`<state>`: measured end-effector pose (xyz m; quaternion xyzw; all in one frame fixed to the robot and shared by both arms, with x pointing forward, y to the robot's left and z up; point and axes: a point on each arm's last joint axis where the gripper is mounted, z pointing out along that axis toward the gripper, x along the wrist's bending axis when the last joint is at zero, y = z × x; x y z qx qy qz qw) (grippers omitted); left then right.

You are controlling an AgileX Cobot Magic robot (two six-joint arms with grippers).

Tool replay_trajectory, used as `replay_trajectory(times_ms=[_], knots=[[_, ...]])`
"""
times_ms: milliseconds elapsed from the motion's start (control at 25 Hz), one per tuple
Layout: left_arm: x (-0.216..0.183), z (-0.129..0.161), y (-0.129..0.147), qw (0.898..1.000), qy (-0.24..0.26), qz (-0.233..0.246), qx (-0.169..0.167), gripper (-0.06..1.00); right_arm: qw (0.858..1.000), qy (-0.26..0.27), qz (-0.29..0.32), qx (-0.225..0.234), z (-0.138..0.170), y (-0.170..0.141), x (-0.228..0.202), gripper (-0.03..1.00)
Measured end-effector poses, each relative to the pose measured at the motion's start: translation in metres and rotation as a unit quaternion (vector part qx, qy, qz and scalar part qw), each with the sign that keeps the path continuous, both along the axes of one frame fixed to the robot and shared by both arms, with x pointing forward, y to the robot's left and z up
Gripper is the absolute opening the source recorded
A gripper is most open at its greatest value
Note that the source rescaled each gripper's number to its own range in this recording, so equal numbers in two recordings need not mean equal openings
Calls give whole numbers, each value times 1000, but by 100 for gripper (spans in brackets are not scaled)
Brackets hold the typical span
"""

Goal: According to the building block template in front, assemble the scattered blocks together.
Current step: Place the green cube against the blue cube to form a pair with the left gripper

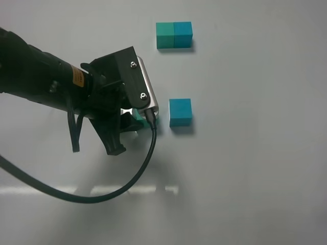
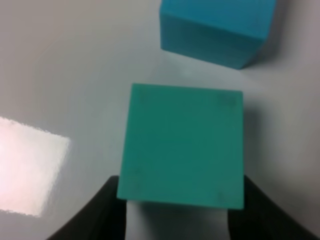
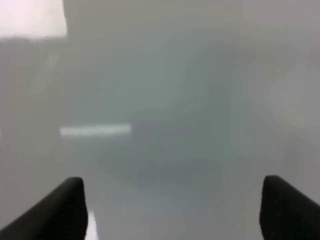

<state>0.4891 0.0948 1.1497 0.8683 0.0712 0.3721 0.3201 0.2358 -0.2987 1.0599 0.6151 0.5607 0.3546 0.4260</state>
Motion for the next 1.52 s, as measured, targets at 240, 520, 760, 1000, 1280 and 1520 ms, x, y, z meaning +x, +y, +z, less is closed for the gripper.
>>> replay_trajectory(times_ms=[240, 520, 760, 1000, 1280, 1520], knots=[[1, 1, 0, 1000, -8, -2, -1, 1, 1000, 0, 0, 0, 0, 0, 0, 48], [11, -10, -9, 1000, -12, -12, 5, 1, 1000, 0, 0, 0, 0, 0, 0, 48], [14, -11, -14, 1000, -22, -18, -4, 1, 1000, 0, 0, 0, 0, 0, 0, 48], [16, -12, -16, 999, -28, -24, -2, 1, 1000, 0, 0, 0, 0, 0, 0, 48], [15, -13, -19, 999, -30, -43, 3, 1, 1000, 0, 0, 0, 0, 0, 0, 48], [15, -15, -21, 998, -28, -55, 2, 1, 1000, 0, 0, 0, 0, 0, 0, 28]])
